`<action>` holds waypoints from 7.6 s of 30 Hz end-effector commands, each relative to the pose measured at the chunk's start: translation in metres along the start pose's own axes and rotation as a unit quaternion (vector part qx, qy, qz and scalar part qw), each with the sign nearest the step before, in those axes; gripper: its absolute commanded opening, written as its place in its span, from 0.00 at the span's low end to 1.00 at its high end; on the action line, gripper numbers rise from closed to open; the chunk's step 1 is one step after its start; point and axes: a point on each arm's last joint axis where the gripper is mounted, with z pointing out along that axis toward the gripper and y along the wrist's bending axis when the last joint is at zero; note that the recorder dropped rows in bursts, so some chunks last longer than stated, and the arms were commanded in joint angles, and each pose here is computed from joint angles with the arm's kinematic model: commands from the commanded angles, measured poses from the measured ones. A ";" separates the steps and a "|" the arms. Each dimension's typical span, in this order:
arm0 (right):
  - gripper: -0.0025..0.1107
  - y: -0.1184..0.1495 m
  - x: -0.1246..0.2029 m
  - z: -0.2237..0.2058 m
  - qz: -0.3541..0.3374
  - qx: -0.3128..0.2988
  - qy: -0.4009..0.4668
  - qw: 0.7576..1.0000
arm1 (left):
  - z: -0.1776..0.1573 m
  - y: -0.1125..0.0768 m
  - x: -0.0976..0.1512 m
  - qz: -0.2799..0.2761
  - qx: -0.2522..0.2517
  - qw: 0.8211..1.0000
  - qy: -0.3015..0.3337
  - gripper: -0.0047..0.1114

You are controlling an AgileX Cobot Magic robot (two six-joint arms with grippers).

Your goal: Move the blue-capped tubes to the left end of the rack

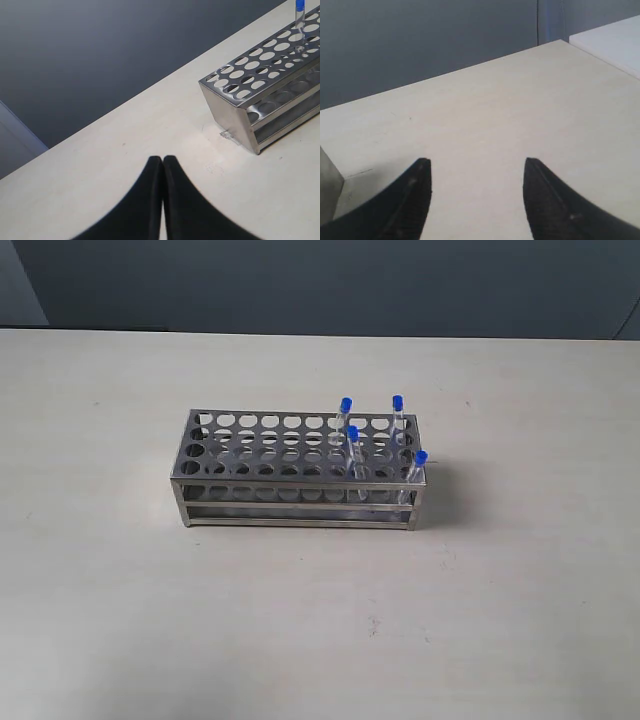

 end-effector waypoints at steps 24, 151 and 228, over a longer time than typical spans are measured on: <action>0.49 0.000 -0.035 -0.007 0.416 -0.085 -0.181 0.887 | 0.000 0.000 -0.002 -0.004 0.002 1.000 -0.004 0.05; 0.50 0.223 -0.025 0.197 -0.347 -0.172 0.432 0.815 | 0.000 0.000 -0.002 -0.003 0.002 1.000 -0.005 0.05; 0.04 0.248 -0.128 0.154 -0.277 -0.274 0.283 0.877 | 0.000 0.000 -0.002 -0.003 0.002 1.000 -0.005 0.05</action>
